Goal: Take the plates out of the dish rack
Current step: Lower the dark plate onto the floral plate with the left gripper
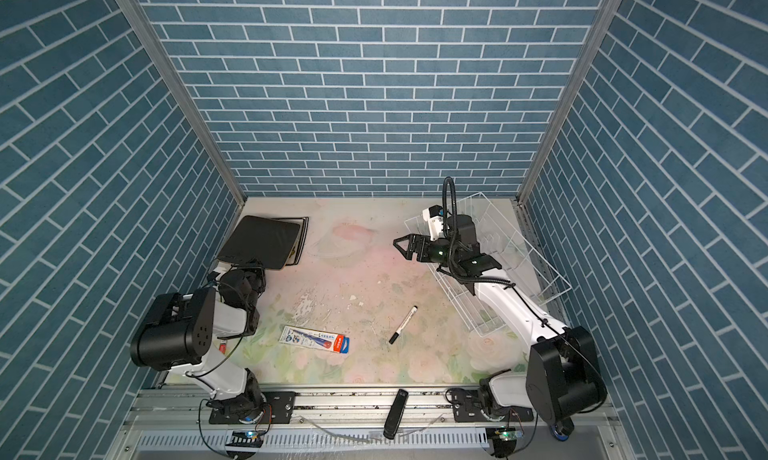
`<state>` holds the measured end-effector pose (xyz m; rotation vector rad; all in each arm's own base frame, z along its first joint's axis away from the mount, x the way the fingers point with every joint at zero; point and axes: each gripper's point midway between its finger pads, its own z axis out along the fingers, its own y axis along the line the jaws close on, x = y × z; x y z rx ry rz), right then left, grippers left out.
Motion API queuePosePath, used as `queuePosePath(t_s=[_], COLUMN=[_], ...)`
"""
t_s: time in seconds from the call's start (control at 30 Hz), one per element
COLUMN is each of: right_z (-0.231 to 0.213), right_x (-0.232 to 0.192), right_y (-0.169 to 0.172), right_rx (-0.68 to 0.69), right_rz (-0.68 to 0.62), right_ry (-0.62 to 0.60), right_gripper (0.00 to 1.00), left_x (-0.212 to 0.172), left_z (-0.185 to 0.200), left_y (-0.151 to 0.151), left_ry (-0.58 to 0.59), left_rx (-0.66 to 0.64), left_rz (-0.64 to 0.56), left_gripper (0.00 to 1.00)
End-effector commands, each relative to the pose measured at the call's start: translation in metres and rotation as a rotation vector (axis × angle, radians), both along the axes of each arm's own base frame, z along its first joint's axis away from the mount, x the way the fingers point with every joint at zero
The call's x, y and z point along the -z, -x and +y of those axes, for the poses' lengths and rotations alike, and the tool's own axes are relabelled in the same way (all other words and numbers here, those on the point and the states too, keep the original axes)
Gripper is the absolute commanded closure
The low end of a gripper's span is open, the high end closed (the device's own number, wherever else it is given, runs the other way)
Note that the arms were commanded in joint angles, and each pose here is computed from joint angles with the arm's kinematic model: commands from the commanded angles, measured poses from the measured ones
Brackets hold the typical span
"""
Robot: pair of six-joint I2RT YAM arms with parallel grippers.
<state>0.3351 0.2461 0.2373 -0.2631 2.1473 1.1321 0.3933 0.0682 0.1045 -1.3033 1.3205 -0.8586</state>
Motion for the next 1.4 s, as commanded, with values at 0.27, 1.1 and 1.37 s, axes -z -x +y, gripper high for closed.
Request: queuePosePath(t_s=[0.27,1.1,1.37], right_z=[0.003,0.026,0.030], right_x=[-0.012,0.000,0.001], right_y=[-0.006,-0.015,-0.018], right_rx=[-0.008,-0.030,-0.035], right_rz=[-0.059,-0.038,-0.035], right_ry=[0.018,0.027,0.027], right_gripper=[0.07,0.08,0.08], left_x=[-0.069,-0.058,-0.054], left_z=[0.012,0.016,0.016], left_y=[-0.017,-0.036,-0.041], left_ry=[-0.034,-0.022,-0.013], left_rx=[-0.048,-0.050,-0.049], left_rz=[-0.252,-0.235,-0.229], left_gripper=[1.00,1.00,1.00])
